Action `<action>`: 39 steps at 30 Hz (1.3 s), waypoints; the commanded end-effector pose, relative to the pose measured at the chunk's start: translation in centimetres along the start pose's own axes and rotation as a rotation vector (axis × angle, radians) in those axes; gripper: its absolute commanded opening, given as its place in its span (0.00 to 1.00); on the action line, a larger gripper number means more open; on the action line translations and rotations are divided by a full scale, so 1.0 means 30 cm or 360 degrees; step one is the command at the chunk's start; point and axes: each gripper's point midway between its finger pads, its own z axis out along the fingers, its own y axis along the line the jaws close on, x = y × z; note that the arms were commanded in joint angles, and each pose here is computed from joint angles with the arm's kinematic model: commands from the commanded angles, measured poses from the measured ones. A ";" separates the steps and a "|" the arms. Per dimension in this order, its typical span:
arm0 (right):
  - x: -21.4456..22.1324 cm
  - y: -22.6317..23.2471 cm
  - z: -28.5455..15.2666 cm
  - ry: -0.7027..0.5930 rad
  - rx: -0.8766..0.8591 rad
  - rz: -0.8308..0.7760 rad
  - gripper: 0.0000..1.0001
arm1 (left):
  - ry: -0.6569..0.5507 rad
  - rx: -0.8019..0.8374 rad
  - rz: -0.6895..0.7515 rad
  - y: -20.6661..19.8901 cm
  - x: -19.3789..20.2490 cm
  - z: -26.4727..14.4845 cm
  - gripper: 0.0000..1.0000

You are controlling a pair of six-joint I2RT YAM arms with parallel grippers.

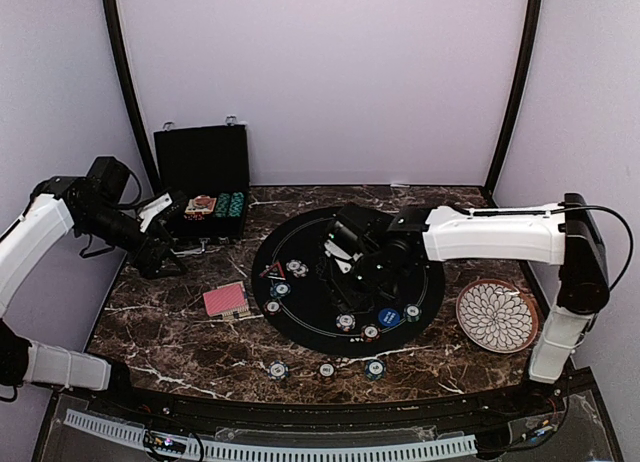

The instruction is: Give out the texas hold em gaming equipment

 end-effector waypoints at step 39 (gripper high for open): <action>-0.020 -0.062 0.281 0.0091 0.0172 0.0061 0.34 | -0.0023 0.0028 0.0132 -0.001 -0.002 0.023 0.99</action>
